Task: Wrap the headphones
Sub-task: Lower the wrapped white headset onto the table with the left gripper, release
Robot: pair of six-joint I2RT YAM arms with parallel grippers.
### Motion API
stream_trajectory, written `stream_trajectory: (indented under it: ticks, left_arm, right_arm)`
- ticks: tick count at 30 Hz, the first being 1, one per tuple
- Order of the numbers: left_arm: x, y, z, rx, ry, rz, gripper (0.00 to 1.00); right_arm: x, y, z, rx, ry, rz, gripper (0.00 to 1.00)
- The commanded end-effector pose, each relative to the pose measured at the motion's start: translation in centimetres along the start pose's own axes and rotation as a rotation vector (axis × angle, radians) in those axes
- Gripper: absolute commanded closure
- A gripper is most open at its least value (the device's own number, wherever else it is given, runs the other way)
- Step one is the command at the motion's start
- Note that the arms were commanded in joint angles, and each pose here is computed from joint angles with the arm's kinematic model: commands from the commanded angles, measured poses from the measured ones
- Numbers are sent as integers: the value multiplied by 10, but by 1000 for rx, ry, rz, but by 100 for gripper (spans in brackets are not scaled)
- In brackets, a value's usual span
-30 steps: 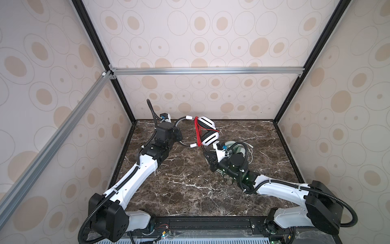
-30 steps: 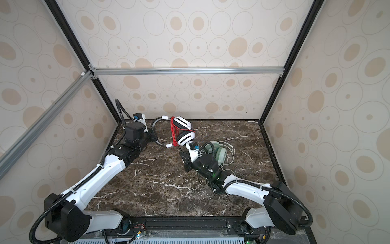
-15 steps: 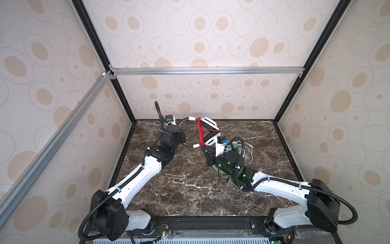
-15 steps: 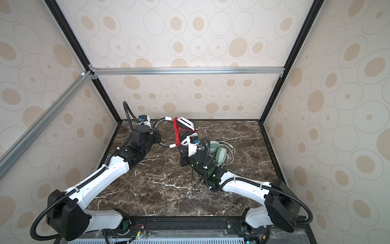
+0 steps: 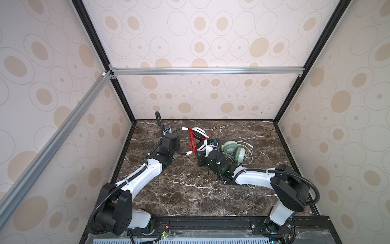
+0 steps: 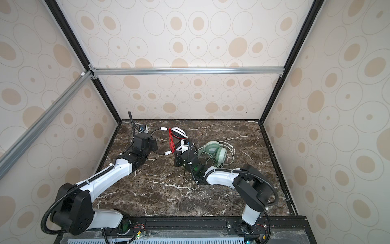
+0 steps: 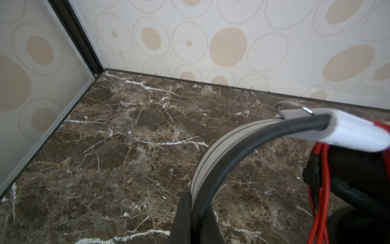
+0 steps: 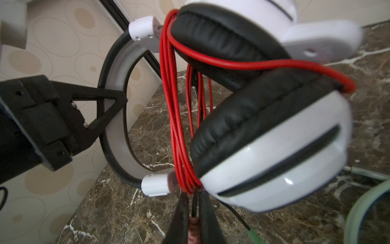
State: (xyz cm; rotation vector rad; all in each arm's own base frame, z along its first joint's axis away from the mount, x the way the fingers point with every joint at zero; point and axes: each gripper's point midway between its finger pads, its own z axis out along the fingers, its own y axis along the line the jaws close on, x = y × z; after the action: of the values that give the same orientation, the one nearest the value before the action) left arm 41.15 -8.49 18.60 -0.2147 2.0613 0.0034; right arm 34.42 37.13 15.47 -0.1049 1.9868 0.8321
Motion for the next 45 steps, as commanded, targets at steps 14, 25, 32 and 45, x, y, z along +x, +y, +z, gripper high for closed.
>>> stream_trajectory:
  ticks: [14,25,32,45]
  left_arm:
    - [44,-8,92,48,139,-27,100]
    - [61,-6,139,33,233,44,100]
    - [64,-4,155,35,269,66,100]
    - [67,4,202,15,342,83,100]
  right_arm:
    - [14,-31,60,67,-4,78,94]
    - [10,-49,59,135,9,46,61]
    - [-16,-39,25,145,2,-49,32]
    - [-109,-14,-102,173,-150,-279,22]
